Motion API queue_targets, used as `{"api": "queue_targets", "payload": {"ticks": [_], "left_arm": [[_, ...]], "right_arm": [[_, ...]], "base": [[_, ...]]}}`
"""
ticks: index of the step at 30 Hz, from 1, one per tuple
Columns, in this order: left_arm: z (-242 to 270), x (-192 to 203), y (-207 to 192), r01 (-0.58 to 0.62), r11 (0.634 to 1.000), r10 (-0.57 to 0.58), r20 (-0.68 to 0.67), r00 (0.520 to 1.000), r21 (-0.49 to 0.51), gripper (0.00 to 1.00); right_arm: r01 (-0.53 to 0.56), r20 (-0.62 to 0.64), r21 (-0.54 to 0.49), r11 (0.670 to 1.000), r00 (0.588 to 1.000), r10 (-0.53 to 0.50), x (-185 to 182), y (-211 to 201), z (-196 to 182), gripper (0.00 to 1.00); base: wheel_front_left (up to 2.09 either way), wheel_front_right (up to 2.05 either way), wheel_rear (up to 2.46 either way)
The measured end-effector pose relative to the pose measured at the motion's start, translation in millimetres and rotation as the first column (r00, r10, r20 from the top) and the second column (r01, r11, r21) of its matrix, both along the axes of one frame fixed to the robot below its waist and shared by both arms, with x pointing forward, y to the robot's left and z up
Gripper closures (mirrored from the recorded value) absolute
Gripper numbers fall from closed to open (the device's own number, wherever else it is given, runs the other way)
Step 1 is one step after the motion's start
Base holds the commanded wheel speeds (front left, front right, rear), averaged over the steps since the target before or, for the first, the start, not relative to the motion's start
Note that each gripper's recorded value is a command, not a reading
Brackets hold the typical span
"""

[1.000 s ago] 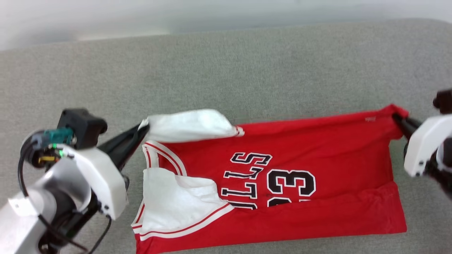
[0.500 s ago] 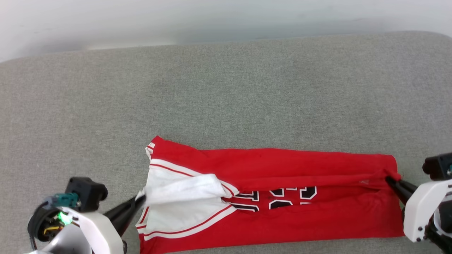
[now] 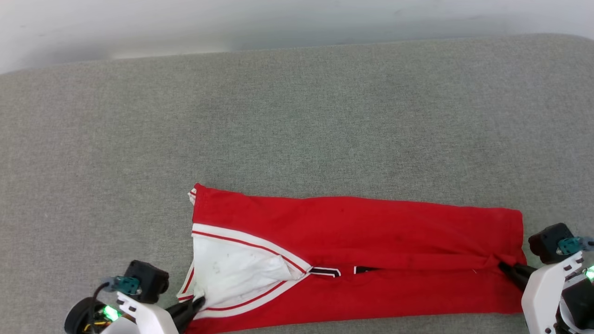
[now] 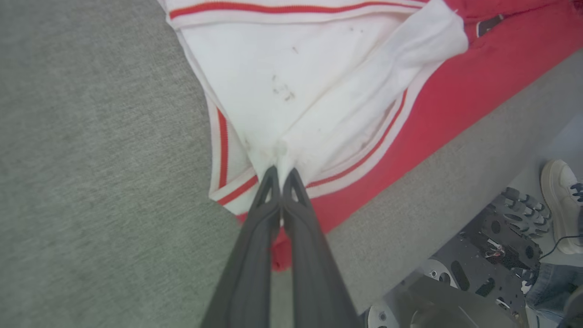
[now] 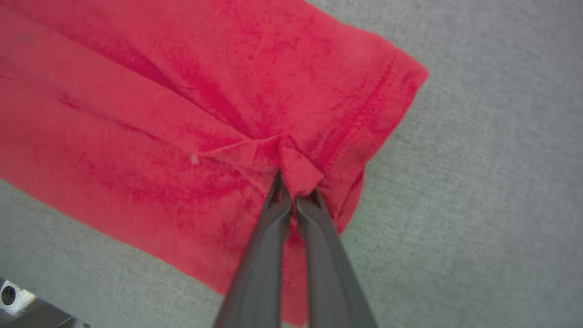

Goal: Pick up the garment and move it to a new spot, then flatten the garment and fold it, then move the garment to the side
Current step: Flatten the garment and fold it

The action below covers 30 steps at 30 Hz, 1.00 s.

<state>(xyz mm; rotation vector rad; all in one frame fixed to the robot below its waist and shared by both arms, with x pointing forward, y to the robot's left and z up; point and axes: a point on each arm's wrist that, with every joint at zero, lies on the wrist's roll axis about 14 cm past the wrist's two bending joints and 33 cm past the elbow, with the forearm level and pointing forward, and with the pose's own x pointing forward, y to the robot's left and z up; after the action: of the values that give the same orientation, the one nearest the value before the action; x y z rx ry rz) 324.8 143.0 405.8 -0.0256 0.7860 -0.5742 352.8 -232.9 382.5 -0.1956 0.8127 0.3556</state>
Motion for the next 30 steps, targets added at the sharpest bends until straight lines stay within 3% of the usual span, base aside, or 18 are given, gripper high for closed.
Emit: {"api": "queue_targets", "payload": {"ticks": [4, 5, 6, 7, 12, 18, 23, 30], "left_arm": [[-13.9, -7.1, -3.7, 0.027, 0.999, -0.026, -0.033, 0.999, 0.017, 1.00], [-15.2, -6.4, -3.3, 0.031, 0.999, -0.030, -0.028, 0.999, 0.025, 0.82], [-15.6, -5.4, -3.3, 0.030, 0.999, -0.030, -0.022, 0.999, 0.029, 0.15], [-16.6, -5.3, -3.0, 0.028, 0.999, -0.027, -0.019, 0.999, 0.031, 0.00], [-10.8, 0.0, -3.9, 0.004, 1.000, -0.005, 0.041, 0.999, 0.017, 0.00], [30.5, 30.0, -0.9, -0.094, 0.993, 0.109, 0.248, 0.963, -0.072, 0.00], [75.9, 55.0, 9.2, -0.192, 0.961, 0.263, 0.440, 0.859, -0.200, 0.00], [112.2, 71.3, 34.4, -0.313, 0.898, 0.440, 0.604, 0.664, -0.309, 0.00]], "right_arm": [[-0.036, -0.016, -0.032, 0.999, 0.999, 0.036, -3.4, -0.4, -5.8, 1.00], [-0.042, -0.015, -0.032, 0.999, 0.999, 0.041, -3.5, 0.6, -6.2, 0.56], [-0.044, -0.011, -0.031, 0.999, 0.999, 0.044, -3.0, 1.2, -5.9, 0.00], [-0.042, -0.013, -0.028, 0.999, 0.999, 0.041, -3.4, 1.2, -6.1, 0.00], [-0.023, 0.000, 0.009, 1.000, 1.000, 0.023, -5.2, 4.0, 0.1, 0.00], [0.041, 0.071, 0.103, 0.994, 0.996, -0.049, 6.9, 3.0, 34.0, 0.00], [0.116, 0.088, 0.149, 0.982, 0.988, -0.130, 9.9, -8.7, 54.8, 0.00], [0.242, 0.073, 0.223, 0.944, 0.962, -0.263, 14.4, -17.8, 63.7, 0.00]], "base": [[0.00, 0.00, 0.00], [0.00, 0.00, 0.00], [0.00, 0.00, 0.00], [0.00, 0.00, 0.00], [0.00, 0.00, 0.00], [0.00, 0.00, 0.00], [0.00, 0.00, 0.00], [0.00, 0.00, 0.00]]}}
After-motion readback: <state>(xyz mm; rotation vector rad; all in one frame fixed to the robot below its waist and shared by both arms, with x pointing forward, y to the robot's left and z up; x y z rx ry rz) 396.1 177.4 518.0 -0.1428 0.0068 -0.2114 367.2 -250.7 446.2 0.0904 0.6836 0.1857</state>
